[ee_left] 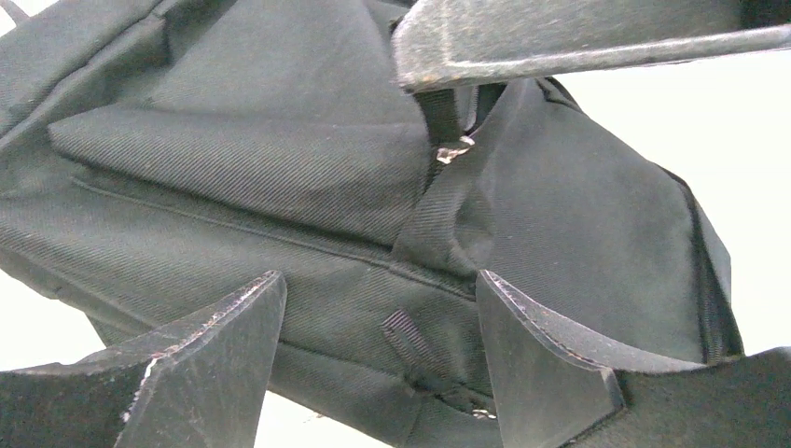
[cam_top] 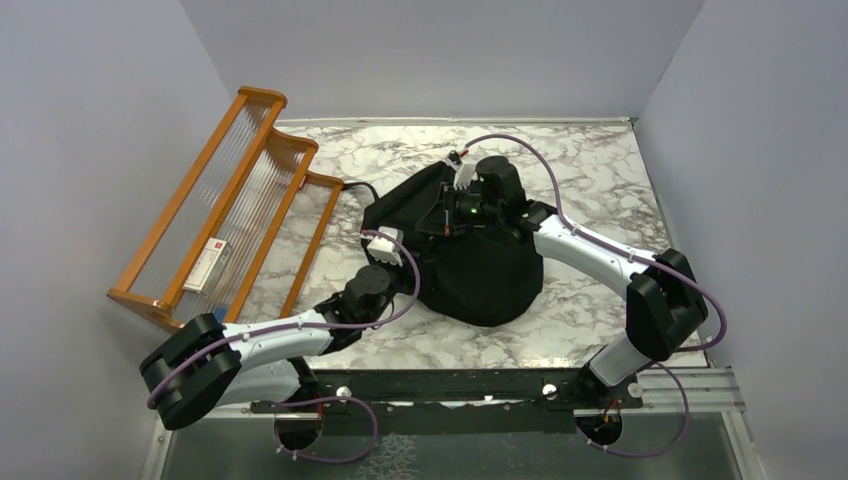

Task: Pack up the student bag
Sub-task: Zip the student bag at the center of the board.

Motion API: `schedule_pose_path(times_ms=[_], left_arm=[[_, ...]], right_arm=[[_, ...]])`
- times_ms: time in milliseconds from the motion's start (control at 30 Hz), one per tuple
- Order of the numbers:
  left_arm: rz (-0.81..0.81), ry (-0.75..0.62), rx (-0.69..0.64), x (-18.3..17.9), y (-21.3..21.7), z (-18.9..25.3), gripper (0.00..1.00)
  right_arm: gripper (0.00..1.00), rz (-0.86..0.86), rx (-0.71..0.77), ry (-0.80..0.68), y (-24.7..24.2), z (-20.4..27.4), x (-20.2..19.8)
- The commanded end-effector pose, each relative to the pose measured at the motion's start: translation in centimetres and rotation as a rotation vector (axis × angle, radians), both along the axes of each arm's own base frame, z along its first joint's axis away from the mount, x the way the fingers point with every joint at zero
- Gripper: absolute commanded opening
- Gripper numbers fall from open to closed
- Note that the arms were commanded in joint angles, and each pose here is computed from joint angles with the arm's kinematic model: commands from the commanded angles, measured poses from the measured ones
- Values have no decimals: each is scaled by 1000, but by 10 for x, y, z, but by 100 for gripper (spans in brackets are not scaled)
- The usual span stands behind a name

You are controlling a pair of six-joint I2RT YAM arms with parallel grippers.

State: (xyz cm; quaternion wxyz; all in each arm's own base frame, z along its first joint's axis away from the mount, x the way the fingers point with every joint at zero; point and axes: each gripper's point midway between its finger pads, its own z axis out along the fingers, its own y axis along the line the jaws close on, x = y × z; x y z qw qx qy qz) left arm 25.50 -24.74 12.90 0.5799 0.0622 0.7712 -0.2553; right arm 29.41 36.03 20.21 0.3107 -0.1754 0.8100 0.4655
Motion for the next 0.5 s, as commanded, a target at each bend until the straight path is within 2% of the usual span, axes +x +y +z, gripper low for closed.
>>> schedule_pose_path(times_ms=[0,200,467], left_arm=[[-45,-65,-97,3,-19,36,76],[-35,-78,-92,3,-15,38,77],[67,8,-49,17,-13,-2,66]], right_arm=[[1,6,24,-22,4,4,1],[1,7,21,-20,3,2,0],[1,1,29,-28,3,6,1]])
